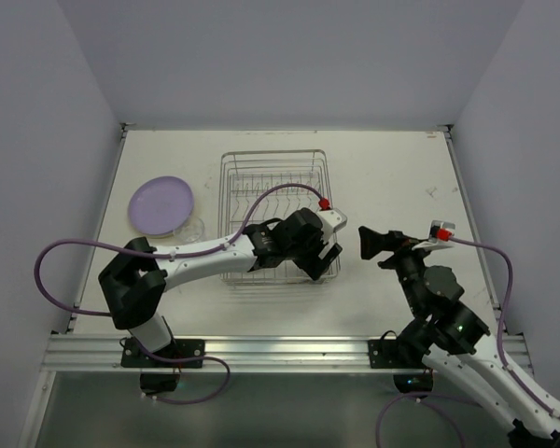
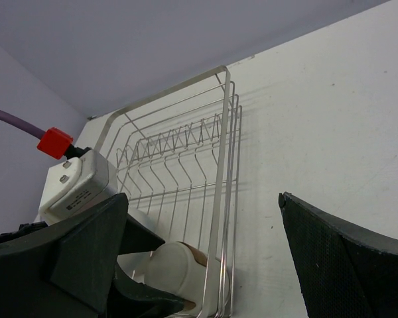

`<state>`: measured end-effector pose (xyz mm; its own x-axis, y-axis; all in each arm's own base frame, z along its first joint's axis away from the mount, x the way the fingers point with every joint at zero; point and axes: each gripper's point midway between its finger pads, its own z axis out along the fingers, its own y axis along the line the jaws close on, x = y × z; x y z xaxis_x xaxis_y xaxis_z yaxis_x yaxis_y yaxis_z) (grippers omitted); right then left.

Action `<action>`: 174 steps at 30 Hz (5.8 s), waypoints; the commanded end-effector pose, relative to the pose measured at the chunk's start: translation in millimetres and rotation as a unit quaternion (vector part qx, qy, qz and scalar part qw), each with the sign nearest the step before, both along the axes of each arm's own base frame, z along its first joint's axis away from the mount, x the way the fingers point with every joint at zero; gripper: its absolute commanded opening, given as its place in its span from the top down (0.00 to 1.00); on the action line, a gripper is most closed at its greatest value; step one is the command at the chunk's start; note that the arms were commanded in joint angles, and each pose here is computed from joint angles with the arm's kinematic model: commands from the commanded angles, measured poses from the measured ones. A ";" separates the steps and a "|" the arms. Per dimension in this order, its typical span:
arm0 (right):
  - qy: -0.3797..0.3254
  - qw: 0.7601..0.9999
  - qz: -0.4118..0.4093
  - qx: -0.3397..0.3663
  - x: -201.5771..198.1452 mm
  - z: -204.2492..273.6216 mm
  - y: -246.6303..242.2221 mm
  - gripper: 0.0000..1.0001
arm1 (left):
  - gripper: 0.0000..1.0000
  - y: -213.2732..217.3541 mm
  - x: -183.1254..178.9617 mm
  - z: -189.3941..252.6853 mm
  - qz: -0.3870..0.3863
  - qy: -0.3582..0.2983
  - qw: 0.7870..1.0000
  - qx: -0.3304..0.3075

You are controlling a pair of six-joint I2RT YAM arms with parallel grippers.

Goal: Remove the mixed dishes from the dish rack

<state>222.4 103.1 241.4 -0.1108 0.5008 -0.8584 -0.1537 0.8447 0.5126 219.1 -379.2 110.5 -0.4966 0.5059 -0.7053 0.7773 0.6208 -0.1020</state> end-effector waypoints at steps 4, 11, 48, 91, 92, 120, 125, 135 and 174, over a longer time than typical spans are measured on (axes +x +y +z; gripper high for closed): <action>-0.015 0.999 -0.025 0.013 4.0 8.5 -7.6 0.01 | 0.24 -22.1 6.8 24.2 -0.016 -0.025 0.999 -0.041; -0.011 1.000 -0.022 0.011 4.6 7.4 -5.6 0.01 | 0.47 -14.4 15.9 27.7 0.015 -0.040 0.999 -0.032; -0.096 0.946 0.286 0.116 -61.9 89.1 82.0 0.01 | 0.59 69.7 7.7 222.9 0.063 -0.059 0.936 -0.342; -0.107 0.886 0.412 0.182 -89.8 105.8 119.5 0.14 | 0.58 64.4 -35.8 267.3 -0.043 -0.048 0.895 -0.441; -0.106 0.885 0.416 0.181 -89.7 105.7 121.4 0.15 | 0.58 64.0 -36.6 267.3 -0.045 -0.046 0.894 -0.443; -0.165 0.850 0.464 0.190 -114.9 128.9 119.7 1.00 | 0.50 58.0 -46.8 258.7 -0.078 -0.028 0.890 -0.448; -0.165 0.850 0.463 0.191 -115.1 128.6 119.4 1.00 | 0.34 57.6 -48.1 259.8 -0.083 -0.029 0.889 -0.448; -0.154 0.861 0.448 0.186 -108.8 123.7 118.2 1.00 | 0.00 71.2 -42.4 265.2 -0.044 -0.055 0.889 -0.453; 0.188 0.977 -0.014 -0.103 71.1 35.3 41.9 1.00 | 0.00 135.5 0.1 229.7 0.139 -0.134 0.927 -0.322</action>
<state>281.8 156.2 268.1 -0.4305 0.3672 -0.8245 0.0171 0.9167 0.3993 215.4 -251.4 321.1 -0.3542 -0.1689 -0.9198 0.6535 0.6589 -0.3726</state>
